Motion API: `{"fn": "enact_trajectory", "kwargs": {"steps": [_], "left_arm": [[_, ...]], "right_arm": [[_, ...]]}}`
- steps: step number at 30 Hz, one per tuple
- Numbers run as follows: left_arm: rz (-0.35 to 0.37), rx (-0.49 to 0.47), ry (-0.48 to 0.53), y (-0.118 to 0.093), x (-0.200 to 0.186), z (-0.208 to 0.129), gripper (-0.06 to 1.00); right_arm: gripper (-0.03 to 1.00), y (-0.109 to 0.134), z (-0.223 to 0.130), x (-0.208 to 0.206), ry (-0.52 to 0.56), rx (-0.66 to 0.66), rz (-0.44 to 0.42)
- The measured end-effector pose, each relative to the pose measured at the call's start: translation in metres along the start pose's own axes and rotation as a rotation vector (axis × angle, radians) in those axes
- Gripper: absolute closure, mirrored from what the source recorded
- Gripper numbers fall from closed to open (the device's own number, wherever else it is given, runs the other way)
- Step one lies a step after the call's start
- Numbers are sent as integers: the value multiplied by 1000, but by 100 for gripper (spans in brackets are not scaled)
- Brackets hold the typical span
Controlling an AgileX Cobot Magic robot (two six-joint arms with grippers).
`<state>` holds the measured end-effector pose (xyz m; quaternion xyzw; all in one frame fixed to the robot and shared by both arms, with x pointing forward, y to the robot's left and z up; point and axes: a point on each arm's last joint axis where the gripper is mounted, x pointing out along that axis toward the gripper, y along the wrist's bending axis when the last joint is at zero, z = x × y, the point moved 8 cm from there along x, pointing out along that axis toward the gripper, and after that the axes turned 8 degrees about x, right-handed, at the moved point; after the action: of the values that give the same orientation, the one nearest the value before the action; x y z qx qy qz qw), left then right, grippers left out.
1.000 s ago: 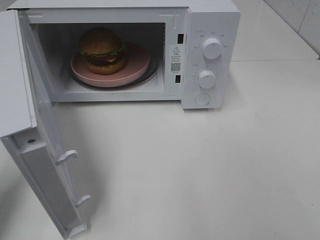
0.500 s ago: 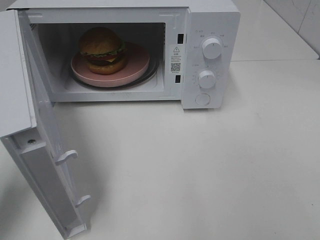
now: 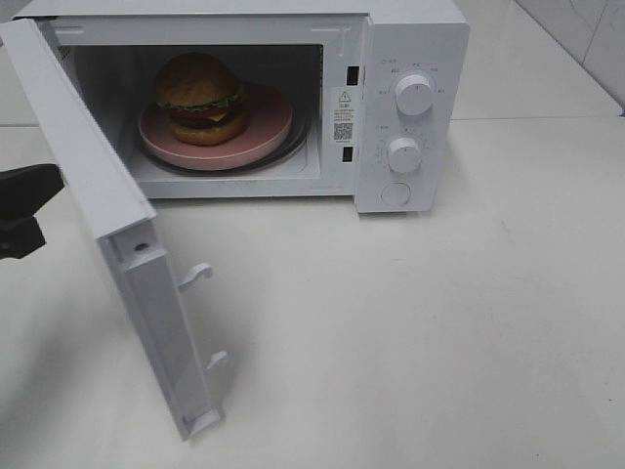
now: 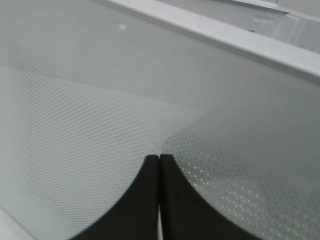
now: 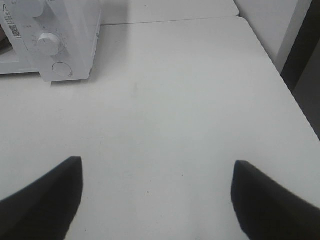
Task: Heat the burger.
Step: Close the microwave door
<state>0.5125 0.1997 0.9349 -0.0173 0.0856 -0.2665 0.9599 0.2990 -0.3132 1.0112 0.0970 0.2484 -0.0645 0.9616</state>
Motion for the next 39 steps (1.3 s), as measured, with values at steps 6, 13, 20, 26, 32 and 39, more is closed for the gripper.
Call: {"fn": "enact_trajectory", "kwargs": {"steps": [6, 13, 20, 26, 32, 39], "left_arm": [[-32, -4, 3, -13, 19, -1, 94], [-59, 2, -20, -24, 38, 6, 94], [-41, -21, -45, -38, 58, 12, 94], [2, -22, -50, -47, 74, 14, 94], [39, -29, -32, -53, 90, 15, 94], [77, -43, 1, -64, 119, 22, 94]], "right_arm": [[21, 0, 0, 0, 0, 0, 0], [21, 0, 0, 0, 0, 0, 0], [21, 0, 0, 0, 0, 0, 0], [21, 0, 0, 0, 0, 0, 0], [21, 0, 0, 0, 0, 0, 0], [21, 0, 0, 0, 0, 0, 0]]}}
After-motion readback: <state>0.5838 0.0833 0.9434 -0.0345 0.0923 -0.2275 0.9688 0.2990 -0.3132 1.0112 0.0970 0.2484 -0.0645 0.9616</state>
